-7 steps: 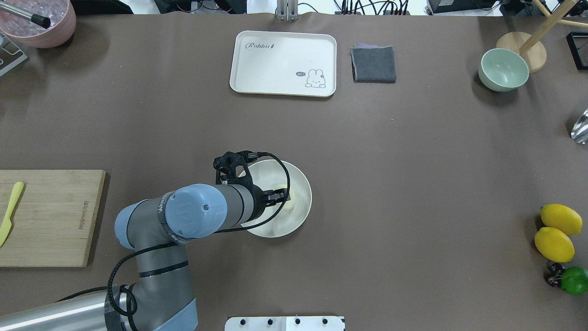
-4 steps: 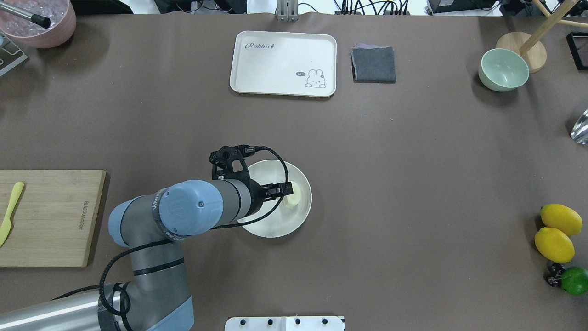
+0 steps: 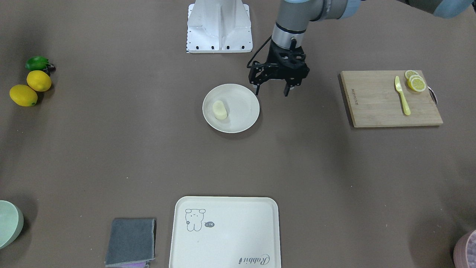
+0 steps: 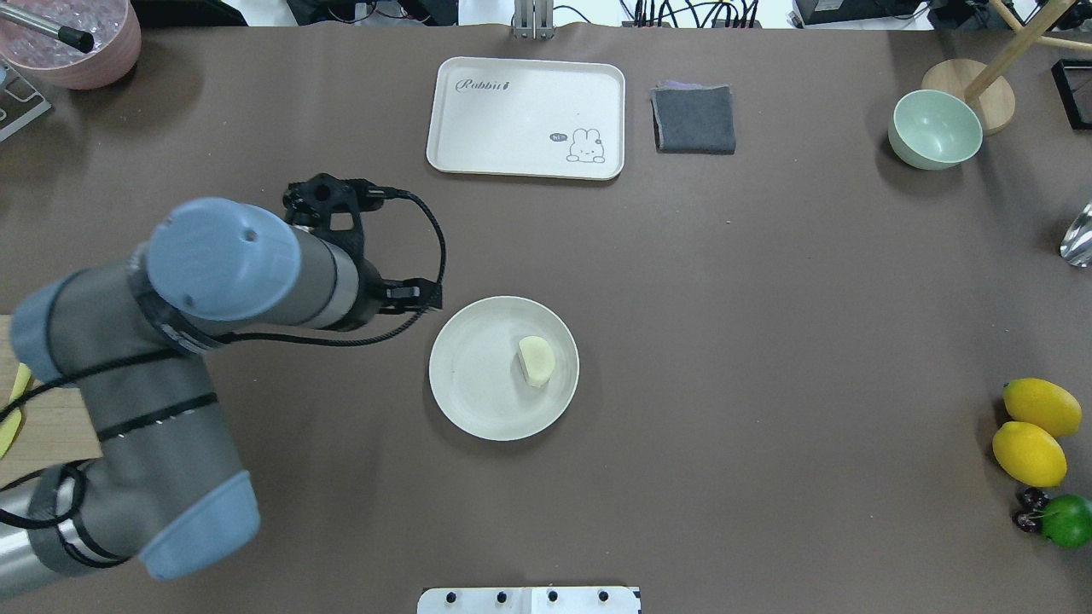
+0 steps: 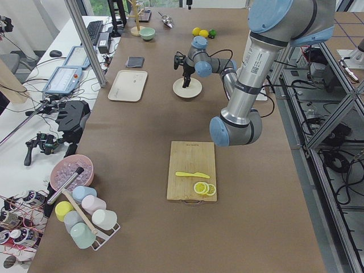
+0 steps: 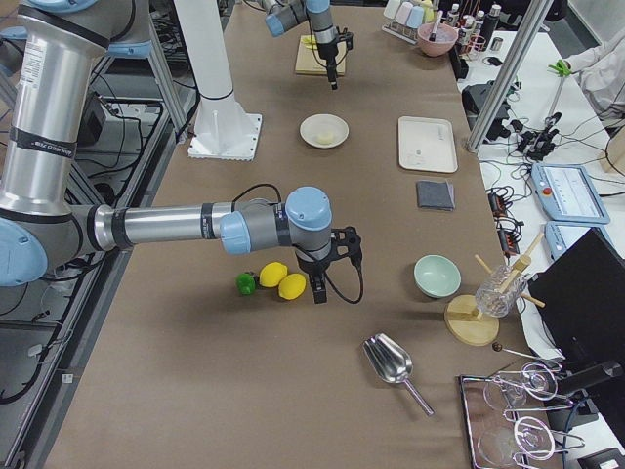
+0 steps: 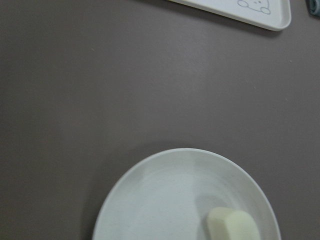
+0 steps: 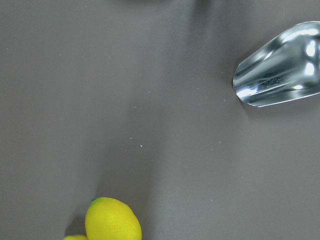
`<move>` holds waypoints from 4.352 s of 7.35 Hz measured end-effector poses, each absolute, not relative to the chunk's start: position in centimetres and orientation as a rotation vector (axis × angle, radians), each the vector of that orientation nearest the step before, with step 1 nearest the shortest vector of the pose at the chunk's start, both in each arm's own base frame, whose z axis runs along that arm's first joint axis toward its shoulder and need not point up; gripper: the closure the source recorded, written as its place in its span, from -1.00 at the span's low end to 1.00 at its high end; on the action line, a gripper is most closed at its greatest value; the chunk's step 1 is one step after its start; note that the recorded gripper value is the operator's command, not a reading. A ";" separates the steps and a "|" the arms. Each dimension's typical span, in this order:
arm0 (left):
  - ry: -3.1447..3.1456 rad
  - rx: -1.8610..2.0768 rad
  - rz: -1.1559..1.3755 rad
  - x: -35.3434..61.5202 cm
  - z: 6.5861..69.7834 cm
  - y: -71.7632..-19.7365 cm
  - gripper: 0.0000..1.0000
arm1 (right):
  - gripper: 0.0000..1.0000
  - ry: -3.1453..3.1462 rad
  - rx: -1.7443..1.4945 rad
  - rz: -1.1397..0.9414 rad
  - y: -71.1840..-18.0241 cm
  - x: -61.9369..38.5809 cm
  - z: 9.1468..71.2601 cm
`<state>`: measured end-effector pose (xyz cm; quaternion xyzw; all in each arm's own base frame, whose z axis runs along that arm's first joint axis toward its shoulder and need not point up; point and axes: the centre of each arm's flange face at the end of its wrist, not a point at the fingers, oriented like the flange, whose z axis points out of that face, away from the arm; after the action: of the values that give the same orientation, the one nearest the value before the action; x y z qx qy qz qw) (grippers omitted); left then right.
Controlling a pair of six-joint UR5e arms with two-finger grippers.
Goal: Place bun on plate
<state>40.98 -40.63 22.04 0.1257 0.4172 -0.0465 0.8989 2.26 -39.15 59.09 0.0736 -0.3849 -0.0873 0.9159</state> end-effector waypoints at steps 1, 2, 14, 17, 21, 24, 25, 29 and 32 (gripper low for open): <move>0.796 0.265 -0.035 35.8 24.0 -42.6 -0.94 | -1.00 -0.787 0.156 -0.187 -38.8 3.2 60.1; 0.731 0.268 0.034 30.3 26.8 -44.5 -0.95 | -1.00 -0.784 0.159 -0.191 -38.5 3.9 60.8; 0.730 0.018 0.116 -7.4 61.2 -43.1 -0.95 | -1.00 -0.780 0.124 -0.153 -36.9 5.3 63.4; 0.733 0.029 0.118 -7.5 60.9 -42.8 -0.95 | -1.00 -0.777 0.125 -0.133 -36.5 6.0 63.7; 0.735 0.020 0.113 -7.5 61.4 -42.8 -0.95 | -1.00 -0.781 0.125 -0.125 -36.4 6.2 63.8; 0.735 0.024 0.113 -7.5 61.1 -42.9 -0.95 | -1.00 -0.782 0.126 -0.127 -36.5 6.2 63.7; 0.735 0.026 0.111 -7.5 61.0 -43.1 -0.95 | -1.00 -0.782 0.127 -0.127 -36.5 6.1 63.7; 0.737 -0.003 -0.022 -7.5 59.8 -44.0 -0.95 | -1.00 -0.784 0.125 -0.127 -36.6 6.1 63.7; 0.736 -0.001 -0.029 -7.5 59.5 -44.1 -0.95 | -1.00 -0.783 0.114 -0.123 -36.4 6.1 64.1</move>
<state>-7.54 -44.12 59.47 -0.0003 0.3597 -0.0144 0.9329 6.12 -36.45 64.12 0.0554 -0.3810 -0.0597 0.9210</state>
